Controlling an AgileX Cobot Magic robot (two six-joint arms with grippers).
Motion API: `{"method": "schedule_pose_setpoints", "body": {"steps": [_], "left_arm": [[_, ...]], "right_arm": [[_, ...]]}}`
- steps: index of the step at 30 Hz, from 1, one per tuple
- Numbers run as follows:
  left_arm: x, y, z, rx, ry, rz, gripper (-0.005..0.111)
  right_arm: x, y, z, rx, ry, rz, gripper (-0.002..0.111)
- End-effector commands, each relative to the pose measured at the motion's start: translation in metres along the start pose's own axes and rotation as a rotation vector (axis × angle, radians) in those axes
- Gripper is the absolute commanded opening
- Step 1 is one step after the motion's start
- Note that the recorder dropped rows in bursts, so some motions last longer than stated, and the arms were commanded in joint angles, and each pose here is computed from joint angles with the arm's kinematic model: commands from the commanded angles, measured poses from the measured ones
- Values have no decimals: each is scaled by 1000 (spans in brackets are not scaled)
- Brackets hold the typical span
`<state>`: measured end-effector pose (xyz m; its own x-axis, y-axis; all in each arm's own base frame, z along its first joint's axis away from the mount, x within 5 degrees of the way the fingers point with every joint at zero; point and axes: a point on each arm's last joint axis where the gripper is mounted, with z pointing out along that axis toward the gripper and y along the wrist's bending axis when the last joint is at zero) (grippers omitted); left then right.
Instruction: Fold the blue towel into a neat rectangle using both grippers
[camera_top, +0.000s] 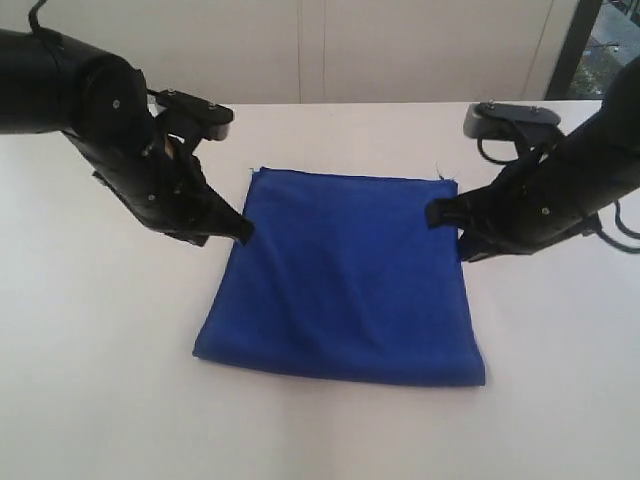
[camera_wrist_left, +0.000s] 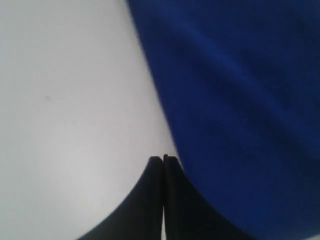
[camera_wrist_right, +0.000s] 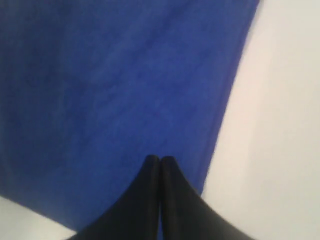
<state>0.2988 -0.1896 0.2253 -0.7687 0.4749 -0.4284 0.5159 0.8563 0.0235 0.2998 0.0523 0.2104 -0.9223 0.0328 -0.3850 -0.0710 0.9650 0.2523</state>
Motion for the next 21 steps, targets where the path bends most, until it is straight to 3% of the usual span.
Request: {"method": "schedule_pose_setpoints", "body": {"steps": [1, 4, 13, 21], "left_arm": [[15, -36, -2, 60, -49, 86, 0], [27, -47, 10, 73, -21, 115, 0], [63, -45, 48, 61, 105, 57, 0], [85, -44, 62, 48, 193, 19, 0]], "right_arm": [[27, 16, 3, -13, 12, -39, 0], [42, 14, 11, -2, 34, -4, 0], [73, 2, 27, 39, 59, 14, 0], [90, -3, 32, 54, 109, 21, 0]]}}
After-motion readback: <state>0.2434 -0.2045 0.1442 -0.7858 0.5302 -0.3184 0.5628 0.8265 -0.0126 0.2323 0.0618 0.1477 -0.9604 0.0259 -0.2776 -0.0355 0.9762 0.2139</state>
